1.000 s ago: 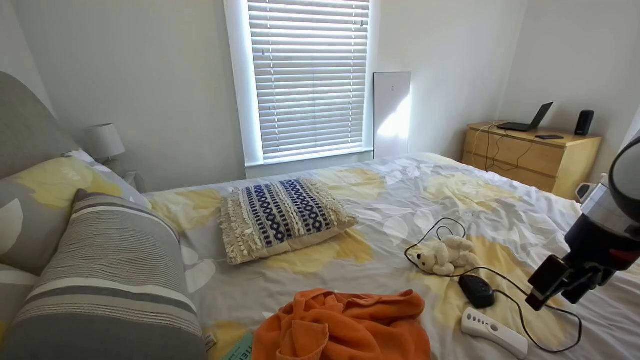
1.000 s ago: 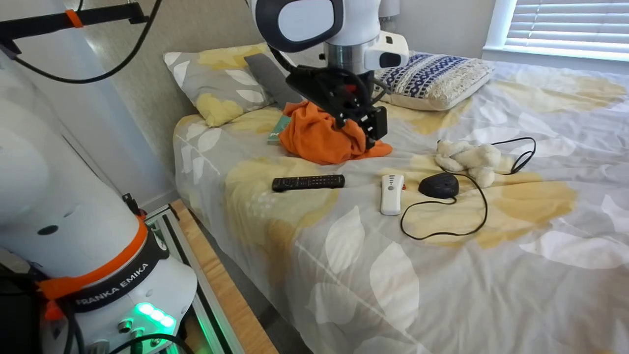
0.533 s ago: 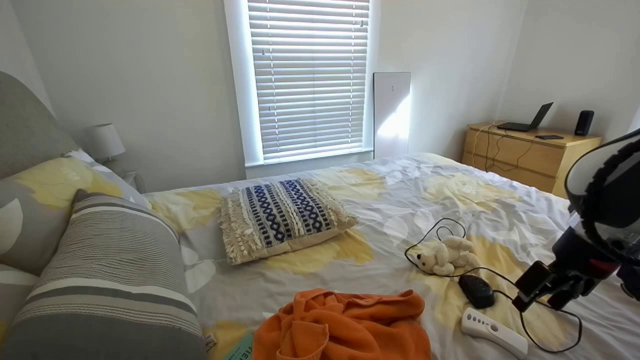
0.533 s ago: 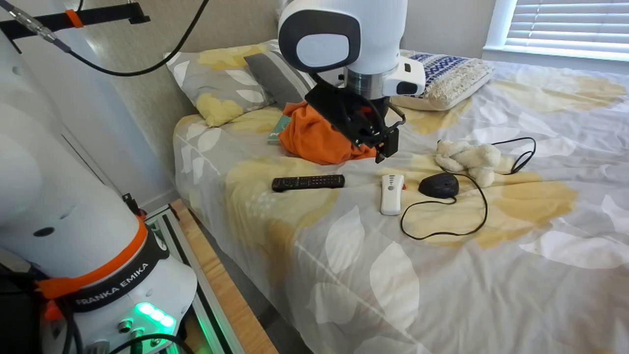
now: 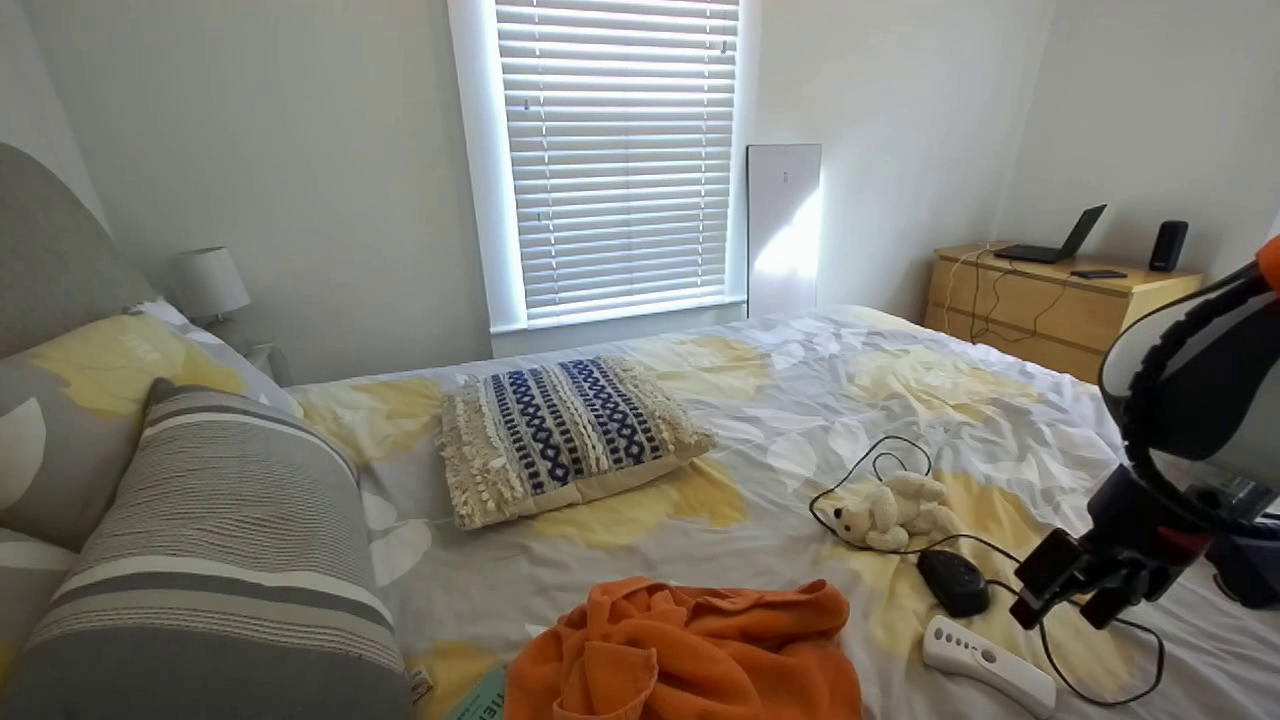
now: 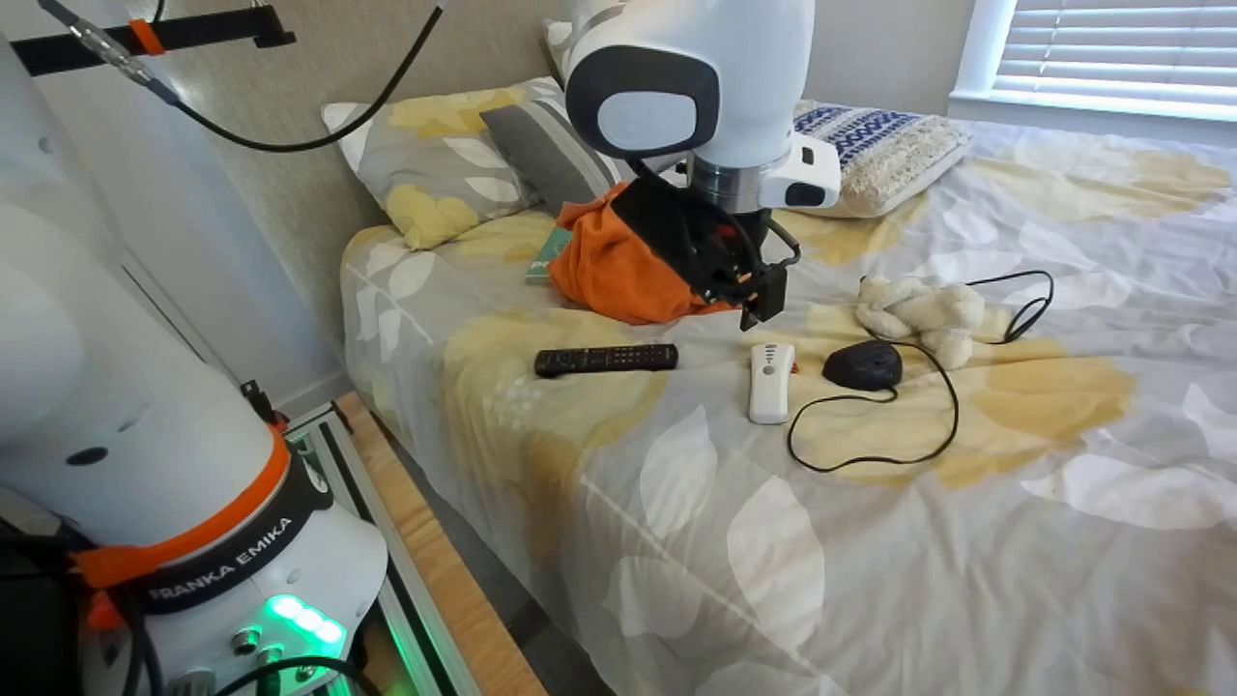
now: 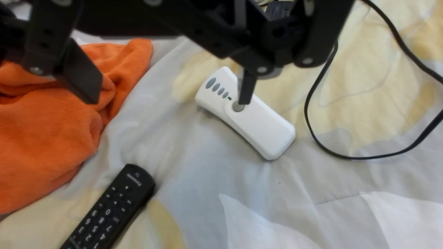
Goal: Flip the switch
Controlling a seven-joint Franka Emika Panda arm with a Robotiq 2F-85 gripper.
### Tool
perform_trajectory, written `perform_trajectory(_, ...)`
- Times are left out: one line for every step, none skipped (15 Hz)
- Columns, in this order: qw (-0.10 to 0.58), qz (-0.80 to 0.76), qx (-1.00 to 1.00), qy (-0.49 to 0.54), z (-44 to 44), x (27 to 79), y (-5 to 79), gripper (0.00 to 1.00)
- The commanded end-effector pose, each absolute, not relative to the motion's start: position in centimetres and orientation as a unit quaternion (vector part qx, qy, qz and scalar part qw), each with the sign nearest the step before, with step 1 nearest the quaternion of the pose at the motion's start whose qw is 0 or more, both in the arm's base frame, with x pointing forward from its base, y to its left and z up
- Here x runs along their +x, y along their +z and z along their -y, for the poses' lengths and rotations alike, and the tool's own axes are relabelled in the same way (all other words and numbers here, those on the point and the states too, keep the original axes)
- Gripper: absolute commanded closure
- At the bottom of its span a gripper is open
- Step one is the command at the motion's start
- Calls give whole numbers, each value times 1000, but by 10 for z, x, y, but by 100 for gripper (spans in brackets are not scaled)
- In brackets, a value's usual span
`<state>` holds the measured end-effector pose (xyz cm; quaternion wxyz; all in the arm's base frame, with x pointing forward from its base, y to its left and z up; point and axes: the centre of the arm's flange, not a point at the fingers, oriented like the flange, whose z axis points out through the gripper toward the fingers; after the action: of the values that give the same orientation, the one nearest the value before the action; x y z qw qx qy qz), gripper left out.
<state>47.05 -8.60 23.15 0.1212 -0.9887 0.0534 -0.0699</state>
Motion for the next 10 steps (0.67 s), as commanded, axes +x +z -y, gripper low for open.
perform_trajectory(121,-53,-989,-70,86,471,232,0)
perform_trajectory(121,-53,-989,-70,86,471,232,0)
perform_trajectory(118,-56,-990,-57,86,473,224,0)
perform_trajectory(119,-59,-990,-54,87,477,217,0)
perform_trajectory(123,-61,-989,-49,87,480,211,0)
perform_trajectory(121,-65,-989,-47,89,482,205,0)
perform_trajectory(123,-67,-989,-46,89,485,199,25)
perform_trajectory(120,-66,-989,-50,90,488,194,26)
perform_trajectory(117,-67,-989,-56,91,492,190,32)
perform_trajectory(116,-69,-989,-58,92,496,187,42)
